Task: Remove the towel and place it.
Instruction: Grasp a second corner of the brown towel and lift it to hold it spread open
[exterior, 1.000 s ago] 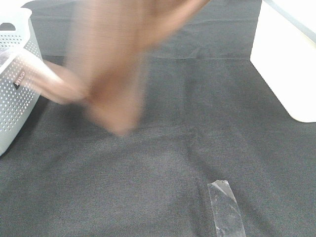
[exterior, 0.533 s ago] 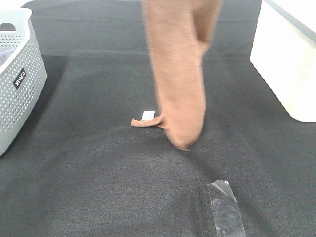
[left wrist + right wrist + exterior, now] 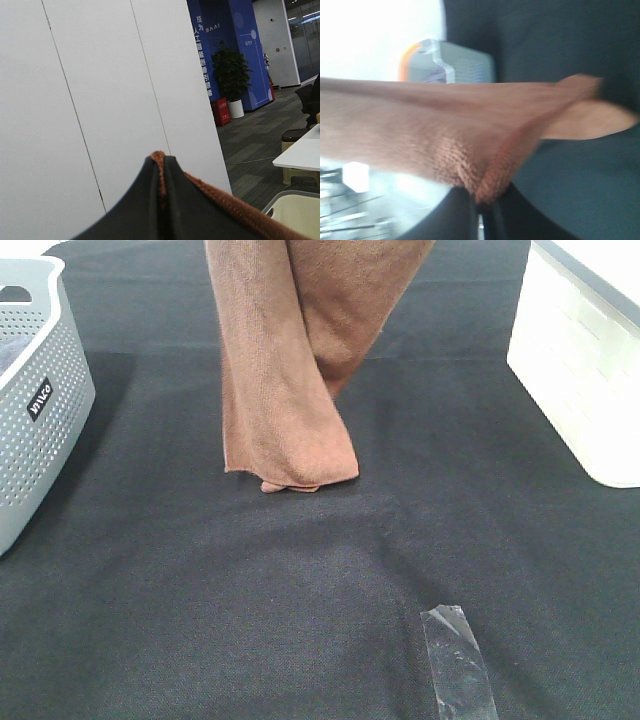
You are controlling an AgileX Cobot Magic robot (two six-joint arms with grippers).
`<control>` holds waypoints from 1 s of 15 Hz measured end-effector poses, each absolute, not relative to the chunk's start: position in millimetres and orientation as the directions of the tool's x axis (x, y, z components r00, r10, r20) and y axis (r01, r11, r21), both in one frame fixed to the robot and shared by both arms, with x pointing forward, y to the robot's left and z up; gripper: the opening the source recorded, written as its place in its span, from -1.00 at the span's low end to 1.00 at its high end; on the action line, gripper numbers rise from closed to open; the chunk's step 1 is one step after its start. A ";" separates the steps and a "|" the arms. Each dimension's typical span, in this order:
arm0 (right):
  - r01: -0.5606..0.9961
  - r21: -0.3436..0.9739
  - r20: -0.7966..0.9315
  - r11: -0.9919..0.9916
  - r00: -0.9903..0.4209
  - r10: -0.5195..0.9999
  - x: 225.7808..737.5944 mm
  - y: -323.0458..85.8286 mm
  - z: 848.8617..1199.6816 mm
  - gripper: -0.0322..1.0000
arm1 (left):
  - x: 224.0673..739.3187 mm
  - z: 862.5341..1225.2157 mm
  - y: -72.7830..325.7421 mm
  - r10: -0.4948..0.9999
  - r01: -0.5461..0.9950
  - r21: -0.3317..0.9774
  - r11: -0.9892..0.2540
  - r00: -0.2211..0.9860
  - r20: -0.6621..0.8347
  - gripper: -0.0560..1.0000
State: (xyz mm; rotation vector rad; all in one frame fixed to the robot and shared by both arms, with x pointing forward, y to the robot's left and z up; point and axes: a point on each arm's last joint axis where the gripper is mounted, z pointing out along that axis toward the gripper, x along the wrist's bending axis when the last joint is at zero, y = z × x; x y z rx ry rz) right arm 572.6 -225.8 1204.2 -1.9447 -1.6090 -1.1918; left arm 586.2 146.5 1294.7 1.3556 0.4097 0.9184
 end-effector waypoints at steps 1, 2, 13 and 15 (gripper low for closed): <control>0.939 0.159 0.884 -0.303 0.002 0.468 569.2 -215.7 1217.8 -0.94 | 586.4 1295.0 146.8 0.761 -0.324 0.945 -0.049 0.600 0.245 -0.89; 0.939 0.159 0.884 -0.303 0.002 0.468 569.2 -215.7 1217.8 -0.94 | 586.4 1295.0 146.8 0.761 -0.324 0.945 -0.049 0.600 0.245 -0.89; 0.955 0.169 0.972 -0.243 -0.120 0.202 562.4 -205.3 1243.6 -0.94 | 586.6 1295.1 147.1 0.761 -0.355 0.931 -0.088 0.579 0.293 -0.89; 0.955 0.169 0.972 -0.243 -0.120 0.202 562.4 -205.3 1243.6 -0.94 | 586.6 1295.1 147.1 0.761 -0.355 0.931 -0.088 0.579 0.293 -0.89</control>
